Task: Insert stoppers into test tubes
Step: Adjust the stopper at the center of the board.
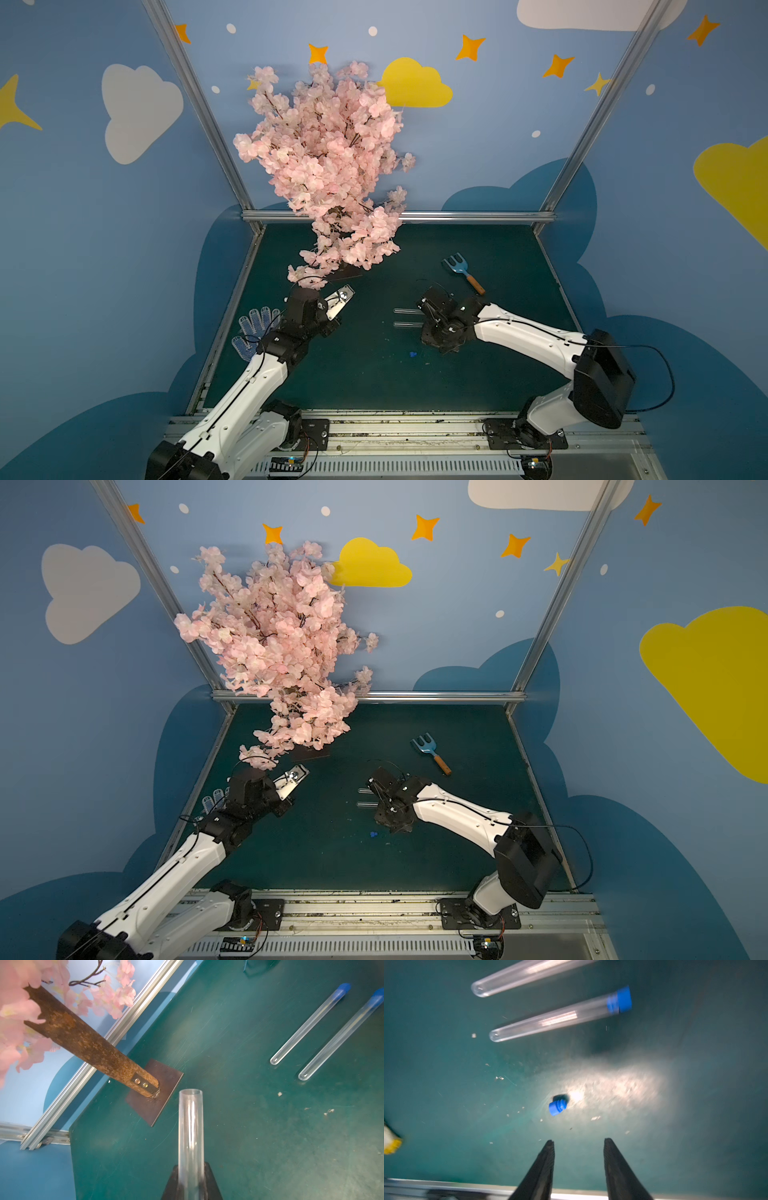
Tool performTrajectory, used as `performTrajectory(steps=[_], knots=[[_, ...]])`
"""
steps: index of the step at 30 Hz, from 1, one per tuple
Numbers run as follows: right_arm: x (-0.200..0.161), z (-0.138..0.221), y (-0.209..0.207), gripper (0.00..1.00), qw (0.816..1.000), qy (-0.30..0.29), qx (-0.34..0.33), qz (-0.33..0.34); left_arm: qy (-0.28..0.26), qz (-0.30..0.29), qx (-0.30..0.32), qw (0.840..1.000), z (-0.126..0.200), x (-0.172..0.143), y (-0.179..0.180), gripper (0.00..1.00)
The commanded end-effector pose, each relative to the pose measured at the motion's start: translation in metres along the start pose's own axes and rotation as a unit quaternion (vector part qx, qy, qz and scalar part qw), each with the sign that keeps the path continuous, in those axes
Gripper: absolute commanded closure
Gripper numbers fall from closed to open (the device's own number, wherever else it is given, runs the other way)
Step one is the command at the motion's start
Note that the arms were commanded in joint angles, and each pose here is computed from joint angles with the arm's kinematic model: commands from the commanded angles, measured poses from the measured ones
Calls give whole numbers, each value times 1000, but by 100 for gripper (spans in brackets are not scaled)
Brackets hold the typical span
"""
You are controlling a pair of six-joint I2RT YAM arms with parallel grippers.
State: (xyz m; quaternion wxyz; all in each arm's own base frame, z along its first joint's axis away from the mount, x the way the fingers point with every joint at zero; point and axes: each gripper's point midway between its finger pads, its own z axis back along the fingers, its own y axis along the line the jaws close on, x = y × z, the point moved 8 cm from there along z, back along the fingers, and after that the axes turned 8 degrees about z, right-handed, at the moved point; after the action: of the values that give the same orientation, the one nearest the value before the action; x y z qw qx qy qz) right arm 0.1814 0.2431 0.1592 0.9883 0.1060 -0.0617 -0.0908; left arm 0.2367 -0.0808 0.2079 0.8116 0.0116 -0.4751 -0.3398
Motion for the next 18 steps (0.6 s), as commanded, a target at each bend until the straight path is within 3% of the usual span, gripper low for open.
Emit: performTrajectory(steps=[1,7,18], knots=[[-6,-7,17,58,991,22,6,-130,-30,3,-17,999,3,7,-3,98],[2,-36,34,57,969,30,13,-246,-40,-13,-23,999,7,11,-11,98],[1,-50,39,57,952,49,-39,-299,-52,-25,-35,998,9,15,-19,98]])
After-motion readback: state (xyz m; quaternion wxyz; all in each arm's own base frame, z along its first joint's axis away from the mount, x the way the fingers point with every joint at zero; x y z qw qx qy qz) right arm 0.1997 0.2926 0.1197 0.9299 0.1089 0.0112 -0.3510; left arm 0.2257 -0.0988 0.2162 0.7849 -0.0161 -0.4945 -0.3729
